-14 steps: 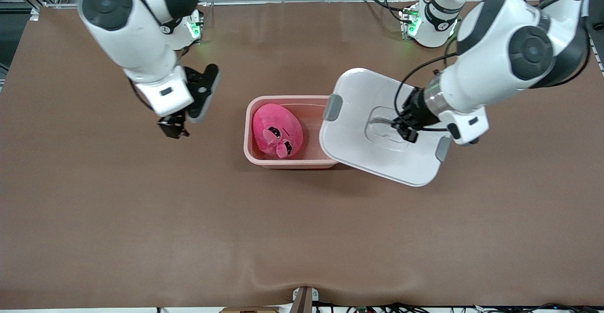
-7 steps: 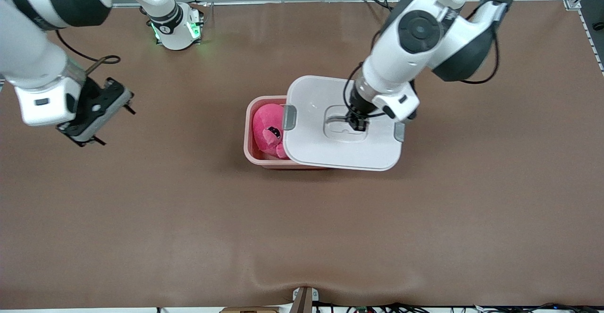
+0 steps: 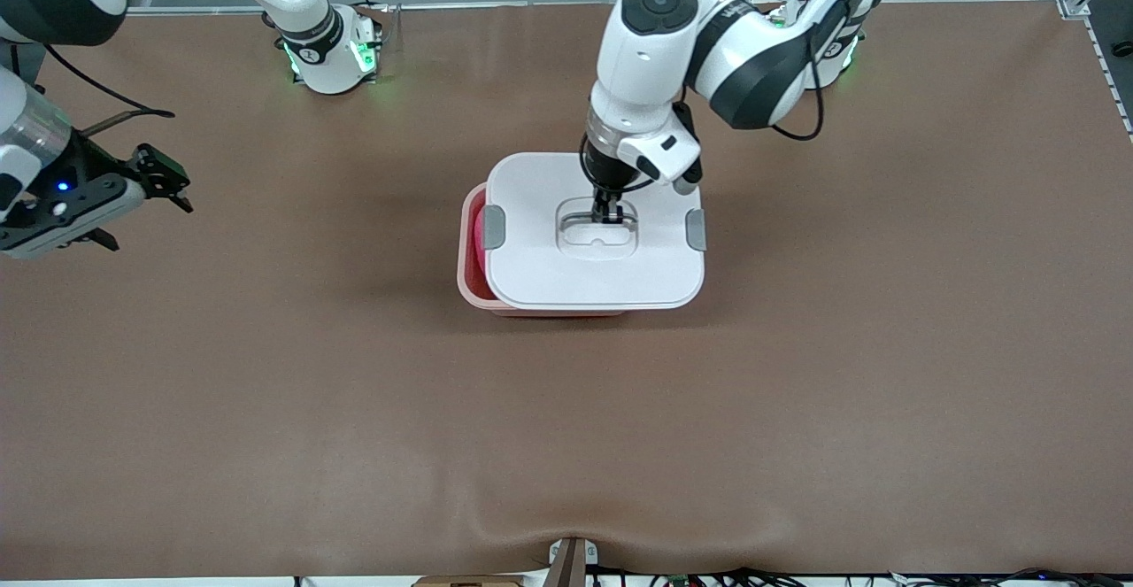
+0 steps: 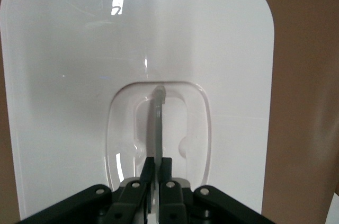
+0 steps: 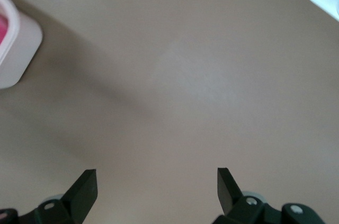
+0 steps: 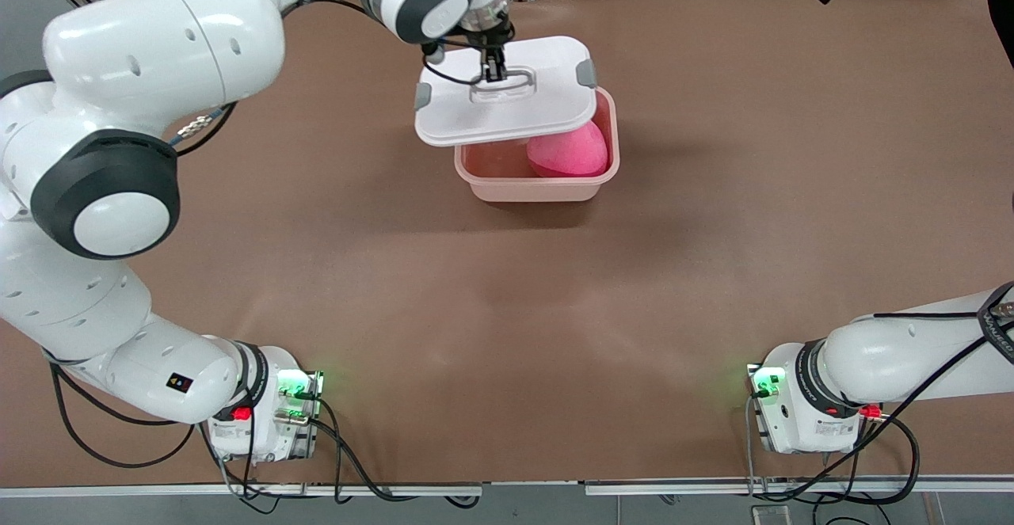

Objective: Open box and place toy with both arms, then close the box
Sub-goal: 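Lower the lid onto the box with the left gripper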

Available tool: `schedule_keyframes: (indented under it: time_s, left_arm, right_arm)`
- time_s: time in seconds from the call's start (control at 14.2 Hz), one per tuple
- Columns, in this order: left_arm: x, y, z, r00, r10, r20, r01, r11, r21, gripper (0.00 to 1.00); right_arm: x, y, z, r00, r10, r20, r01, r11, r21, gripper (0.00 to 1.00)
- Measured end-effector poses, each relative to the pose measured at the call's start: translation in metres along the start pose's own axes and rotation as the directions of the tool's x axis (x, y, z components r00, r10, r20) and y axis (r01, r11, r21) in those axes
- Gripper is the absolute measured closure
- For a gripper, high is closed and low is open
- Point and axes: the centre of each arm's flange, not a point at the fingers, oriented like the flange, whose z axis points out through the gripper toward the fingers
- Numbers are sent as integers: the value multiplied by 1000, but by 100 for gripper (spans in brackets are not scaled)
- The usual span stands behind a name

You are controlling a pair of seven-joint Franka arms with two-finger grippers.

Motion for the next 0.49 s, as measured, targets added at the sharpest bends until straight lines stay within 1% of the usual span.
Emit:
schedule_keyframes:
  time_s: [0.14, 0.28, 0.49]
  left_arm:
    - [-16, -15, 13, 1000, 2, -32, -4, 999, -51, 93]
    - [-29, -31, 37, 997, 4, -77, -11, 996, -88, 93]
    - [-40, -48, 65, 995, 26, -94, -33, 997, -70, 93]
  right_arm:
    - [-8, 9, 1, 994, 111, 5, -111, 994, 2, 0]
    - [-10, 7, 2, 978, 208, 25, -208, 978, 8, 0]
    - [-14, 8, 4, 955, 294, 46, -295, 956, 10, 0]
